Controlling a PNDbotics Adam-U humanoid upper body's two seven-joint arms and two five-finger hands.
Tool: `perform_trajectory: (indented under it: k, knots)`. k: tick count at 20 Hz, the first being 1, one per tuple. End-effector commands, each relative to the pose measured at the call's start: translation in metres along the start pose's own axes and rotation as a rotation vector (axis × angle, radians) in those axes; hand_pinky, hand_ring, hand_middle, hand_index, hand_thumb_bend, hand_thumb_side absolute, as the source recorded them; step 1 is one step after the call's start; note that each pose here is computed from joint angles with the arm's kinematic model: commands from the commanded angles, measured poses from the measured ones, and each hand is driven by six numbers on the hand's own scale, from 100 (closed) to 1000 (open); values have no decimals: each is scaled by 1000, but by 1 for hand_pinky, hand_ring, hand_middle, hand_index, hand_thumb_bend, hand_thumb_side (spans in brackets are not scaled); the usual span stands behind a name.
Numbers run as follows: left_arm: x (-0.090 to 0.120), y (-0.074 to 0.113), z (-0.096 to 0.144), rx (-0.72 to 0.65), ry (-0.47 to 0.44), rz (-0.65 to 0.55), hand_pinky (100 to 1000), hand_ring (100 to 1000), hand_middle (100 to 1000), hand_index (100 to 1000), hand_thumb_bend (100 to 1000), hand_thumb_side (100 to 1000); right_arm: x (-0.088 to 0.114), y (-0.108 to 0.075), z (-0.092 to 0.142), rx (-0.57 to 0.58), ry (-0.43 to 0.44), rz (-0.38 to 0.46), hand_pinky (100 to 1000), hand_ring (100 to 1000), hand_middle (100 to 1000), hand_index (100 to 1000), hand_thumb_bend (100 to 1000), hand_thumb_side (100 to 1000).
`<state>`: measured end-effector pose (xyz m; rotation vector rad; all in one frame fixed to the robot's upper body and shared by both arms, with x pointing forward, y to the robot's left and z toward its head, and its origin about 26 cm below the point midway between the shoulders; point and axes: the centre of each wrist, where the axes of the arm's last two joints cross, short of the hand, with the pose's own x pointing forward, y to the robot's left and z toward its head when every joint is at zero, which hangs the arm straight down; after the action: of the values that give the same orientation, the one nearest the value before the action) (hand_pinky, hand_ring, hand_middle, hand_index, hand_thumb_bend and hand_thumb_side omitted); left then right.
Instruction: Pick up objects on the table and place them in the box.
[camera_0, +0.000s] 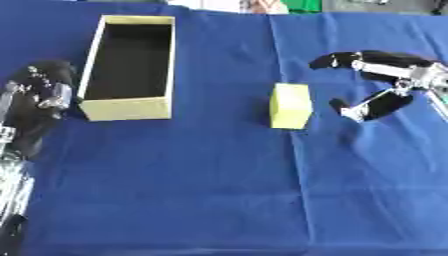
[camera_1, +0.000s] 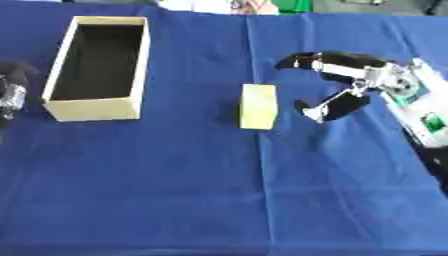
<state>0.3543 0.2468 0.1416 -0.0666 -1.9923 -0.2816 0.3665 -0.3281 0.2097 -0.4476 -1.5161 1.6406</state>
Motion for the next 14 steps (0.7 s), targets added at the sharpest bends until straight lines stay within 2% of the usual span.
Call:
perform_trajectory:
  k: [1,14]
  knots:
    - [9,6,-3,-4,-26,-24,548,823,655,704,100,246,3,-13,7,-10,2,36,978,1000,973,1000,100,100]
    - [8,6,-3,-7,-25,-24,548,823,655,704,100,246,6,-15,-1,18,-18,36,977,1000,971,1000,100,100]
